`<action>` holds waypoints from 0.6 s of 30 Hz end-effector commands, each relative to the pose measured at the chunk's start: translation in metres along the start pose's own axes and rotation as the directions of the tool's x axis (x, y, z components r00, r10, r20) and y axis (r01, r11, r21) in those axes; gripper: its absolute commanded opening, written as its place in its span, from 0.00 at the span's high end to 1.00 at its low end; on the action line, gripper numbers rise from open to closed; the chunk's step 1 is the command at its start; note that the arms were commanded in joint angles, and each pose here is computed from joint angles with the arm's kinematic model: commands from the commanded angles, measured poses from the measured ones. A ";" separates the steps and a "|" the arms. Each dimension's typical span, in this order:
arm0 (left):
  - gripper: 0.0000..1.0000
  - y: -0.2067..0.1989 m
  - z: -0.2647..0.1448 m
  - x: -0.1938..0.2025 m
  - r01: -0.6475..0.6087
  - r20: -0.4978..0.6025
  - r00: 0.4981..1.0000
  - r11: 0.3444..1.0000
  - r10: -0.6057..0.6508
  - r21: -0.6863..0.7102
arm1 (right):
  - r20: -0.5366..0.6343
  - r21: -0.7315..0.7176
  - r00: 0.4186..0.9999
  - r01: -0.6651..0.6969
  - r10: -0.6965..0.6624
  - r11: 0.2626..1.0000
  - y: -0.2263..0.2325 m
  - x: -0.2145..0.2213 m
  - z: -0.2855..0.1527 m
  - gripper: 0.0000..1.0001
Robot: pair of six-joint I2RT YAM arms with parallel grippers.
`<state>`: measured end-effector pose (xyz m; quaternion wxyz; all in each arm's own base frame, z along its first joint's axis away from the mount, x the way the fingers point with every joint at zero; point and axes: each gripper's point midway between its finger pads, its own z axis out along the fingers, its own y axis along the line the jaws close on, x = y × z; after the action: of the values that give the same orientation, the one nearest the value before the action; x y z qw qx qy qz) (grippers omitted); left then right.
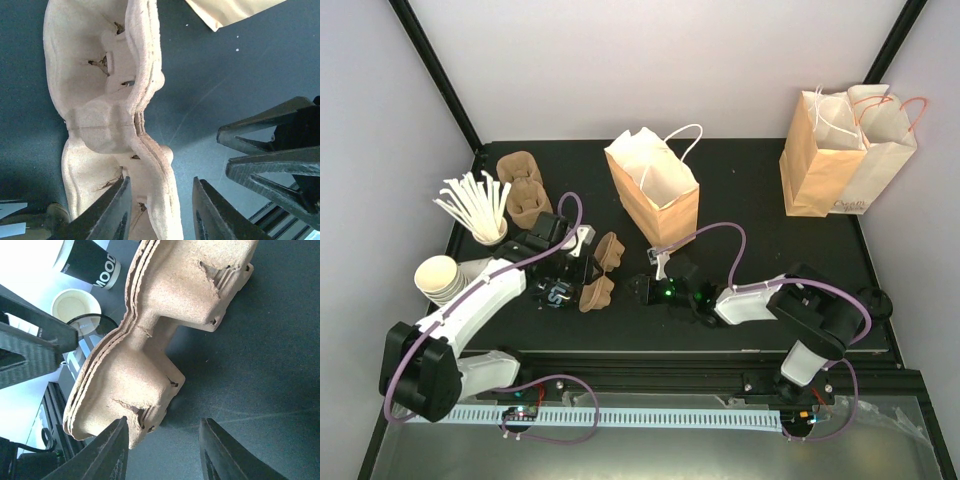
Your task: Pack the takeout coffee
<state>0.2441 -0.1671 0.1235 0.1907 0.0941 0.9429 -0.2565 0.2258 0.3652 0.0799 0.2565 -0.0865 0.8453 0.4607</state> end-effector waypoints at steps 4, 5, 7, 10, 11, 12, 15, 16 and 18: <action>0.66 0.002 0.013 0.004 0.037 -0.023 0.999 0.999 -0.036 0.013 | 0.010 -0.028 1.000 0.022 -0.022 0.999 0.007 -0.004 0.004 0.58; 0.66 0.002 0.015 0.005 0.040 -0.029 0.999 0.999 -0.039 0.019 | 0.011 -0.029 1.000 0.022 -0.022 0.999 0.007 -0.004 0.003 0.58; 0.69 0.001 0.018 0.008 0.045 -0.045 0.998 0.998 -0.044 0.033 | 0.010 -0.027 1.000 0.022 -0.022 0.999 0.007 -0.004 0.004 0.58; 0.79 -0.002 0.021 0.010 0.050 -0.060 0.997 0.997 -0.047 0.052 | 0.009 -0.025 1.000 0.021 -0.021 0.999 0.007 -0.004 0.004 0.58; 0.81 -0.001 0.021 0.010 0.051 -0.061 0.997 0.997 -0.047 0.052 | 0.010 -0.025 1.000 0.020 -0.020 0.999 0.007 -0.004 0.004 0.58; 0.85 -0.001 0.021 0.010 0.049 -0.058 0.997 0.997 -0.046 0.052 | 0.009 -0.025 1.000 0.019 -0.018 1.000 0.006 -0.004 0.004 0.58; 0.94 -0.001 0.018 0.009 0.047 -0.049 0.998 0.998 -0.044 0.047 | 0.009 -0.025 1.000 0.019 -0.019 1.000 0.006 -0.004 0.004 0.58; 0.94 -0.002 0.017 0.008 0.046 -0.044 0.998 0.998 -0.044 0.049 | 0.007 -0.026 1.000 0.019 -0.019 0.999 0.007 -0.003 0.004 0.58; 0.94 -0.004 0.014 0.007 0.044 -0.035 0.999 0.998 -0.042 0.052 | 0.006 -0.027 1.000 0.017 -0.017 0.999 0.007 -0.003 0.004 0.58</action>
<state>0.2406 -0.1746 0.1035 0.1562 0.0802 0.9450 -0.2759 0.2246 0.3659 0.0796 0.2537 -0.0884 0.8449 0.4625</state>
